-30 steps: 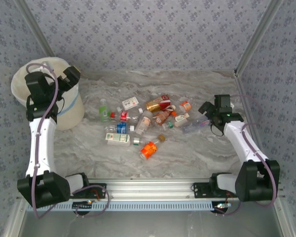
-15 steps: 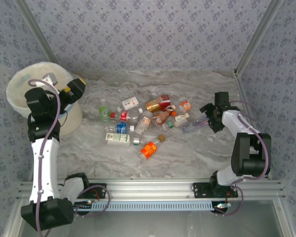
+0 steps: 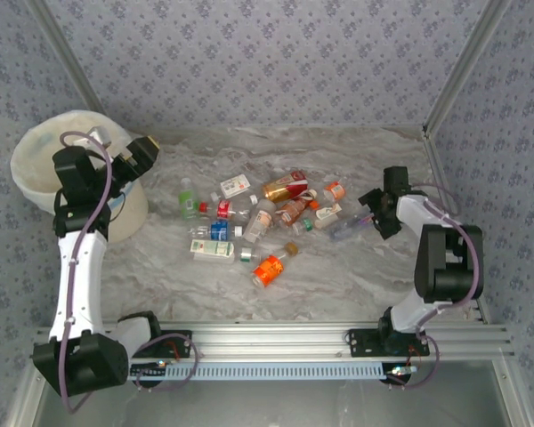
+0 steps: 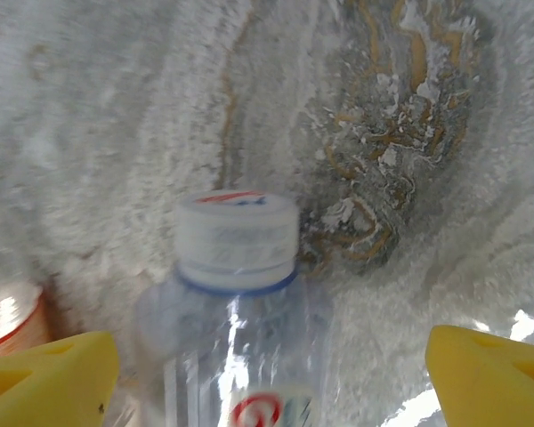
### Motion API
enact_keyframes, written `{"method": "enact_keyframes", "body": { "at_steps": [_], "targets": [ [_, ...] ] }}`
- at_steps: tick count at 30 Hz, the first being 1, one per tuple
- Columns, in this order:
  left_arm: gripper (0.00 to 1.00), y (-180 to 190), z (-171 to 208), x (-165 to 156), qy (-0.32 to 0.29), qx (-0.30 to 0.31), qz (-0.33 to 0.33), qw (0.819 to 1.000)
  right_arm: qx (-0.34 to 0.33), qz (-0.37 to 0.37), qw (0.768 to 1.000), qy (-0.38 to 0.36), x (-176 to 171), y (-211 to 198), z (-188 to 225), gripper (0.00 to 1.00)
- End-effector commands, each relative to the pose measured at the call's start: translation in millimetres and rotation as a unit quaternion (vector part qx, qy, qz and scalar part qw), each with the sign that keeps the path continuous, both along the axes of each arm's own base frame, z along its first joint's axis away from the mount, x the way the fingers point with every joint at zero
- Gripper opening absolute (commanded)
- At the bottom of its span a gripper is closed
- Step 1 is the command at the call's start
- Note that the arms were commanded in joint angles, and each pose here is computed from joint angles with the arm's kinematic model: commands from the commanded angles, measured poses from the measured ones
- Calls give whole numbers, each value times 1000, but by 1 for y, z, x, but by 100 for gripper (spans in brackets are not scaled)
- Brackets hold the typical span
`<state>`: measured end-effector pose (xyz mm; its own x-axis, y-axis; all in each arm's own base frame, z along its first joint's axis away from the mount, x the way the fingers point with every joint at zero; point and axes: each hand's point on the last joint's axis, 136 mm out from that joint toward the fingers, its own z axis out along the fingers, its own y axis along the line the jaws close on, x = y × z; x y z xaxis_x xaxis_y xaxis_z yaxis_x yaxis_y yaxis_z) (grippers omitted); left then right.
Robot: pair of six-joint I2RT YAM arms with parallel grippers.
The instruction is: Put the plastic bottles in the bin
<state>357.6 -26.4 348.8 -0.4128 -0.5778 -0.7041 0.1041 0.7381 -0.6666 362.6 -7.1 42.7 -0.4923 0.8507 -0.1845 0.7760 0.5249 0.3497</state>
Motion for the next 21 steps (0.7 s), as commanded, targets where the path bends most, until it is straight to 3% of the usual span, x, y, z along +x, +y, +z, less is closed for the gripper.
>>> {"method": "enact_keyframes", "body": {
  "at_steps": [1,4,8,15,21],
  "targets": [
    [99,-25,28,-12,-50,2,-52,997,0,-4,1000,1,15,3,-5,91],
    [100,-48,28,-17,-51,4,-90,995,0,-2,1000,7,18,4,-13,85],
    [100,-72,24,-22,-51,17,-125,991,-11,0,1000,-5,17,2,-15,70],
    [100,-111,6,-22,-34,45,-172,983,-31,26,996,-81,18,2,13,43],
    [100,-149,-18,-16,-27,63,-224,972,-59,101,982,-147,18,20,55,37]
  ]
}}
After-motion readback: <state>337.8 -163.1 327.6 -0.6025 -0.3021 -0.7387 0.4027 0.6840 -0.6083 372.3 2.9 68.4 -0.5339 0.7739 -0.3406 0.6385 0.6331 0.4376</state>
